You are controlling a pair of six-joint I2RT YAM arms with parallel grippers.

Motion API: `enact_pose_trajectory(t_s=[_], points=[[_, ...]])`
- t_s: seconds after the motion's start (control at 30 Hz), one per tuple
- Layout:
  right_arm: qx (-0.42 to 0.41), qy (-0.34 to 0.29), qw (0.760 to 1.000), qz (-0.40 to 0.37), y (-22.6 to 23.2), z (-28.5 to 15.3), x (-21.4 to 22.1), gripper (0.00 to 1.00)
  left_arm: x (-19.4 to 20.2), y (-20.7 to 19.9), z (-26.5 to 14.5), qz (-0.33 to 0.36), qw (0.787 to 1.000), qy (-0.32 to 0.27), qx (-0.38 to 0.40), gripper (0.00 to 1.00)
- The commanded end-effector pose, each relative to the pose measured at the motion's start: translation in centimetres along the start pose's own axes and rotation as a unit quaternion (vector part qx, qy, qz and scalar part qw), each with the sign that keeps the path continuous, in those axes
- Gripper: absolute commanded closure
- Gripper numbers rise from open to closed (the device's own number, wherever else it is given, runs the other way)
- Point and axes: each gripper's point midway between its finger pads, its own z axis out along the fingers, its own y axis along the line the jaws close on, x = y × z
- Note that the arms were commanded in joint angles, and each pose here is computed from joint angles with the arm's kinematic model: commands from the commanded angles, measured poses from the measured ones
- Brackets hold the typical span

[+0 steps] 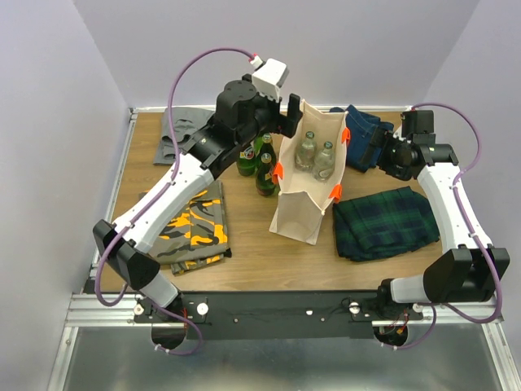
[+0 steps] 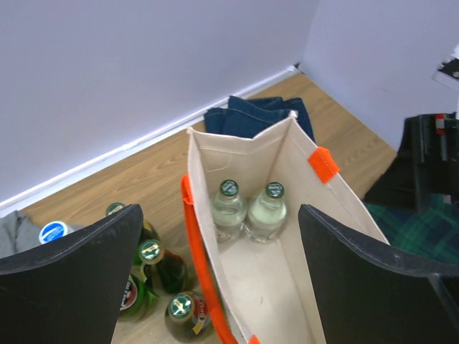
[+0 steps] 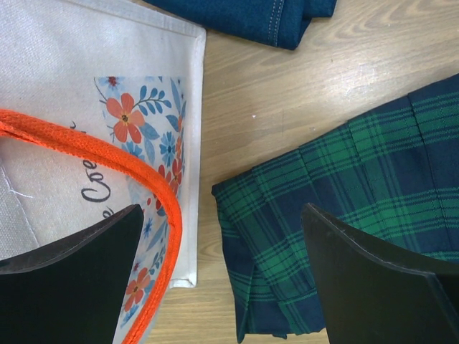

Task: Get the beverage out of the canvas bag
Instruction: Take out the drink from the canvas bag.

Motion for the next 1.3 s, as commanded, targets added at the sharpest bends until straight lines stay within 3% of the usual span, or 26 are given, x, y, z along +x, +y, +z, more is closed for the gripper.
enact_pose_trajectory(t_s=[0.0, 0.6, 1.27], points=[[0.004, -0.014, 1.0, -0.004, -0.3, -0.5, -0.2, 0.0, 2.9, -2.9, 1.0, 0.014, 0.994, 0.07, 0.081, 0.01], [0.015, -0.018, 1.0, -0.005, -0.7, -0.8, -0.3, 0.0, 8.0, -7.2, 5.7, 0.001, 0.972, 0.159, 0.171, 0.01], [0.015, -0.017, 1.0, -0.005, -0.7, -0.6, -0.4, 0.0, 15.4, -7.7, 11.7, 0.018, 0.967, 0.217, 0.132, 0.05]])
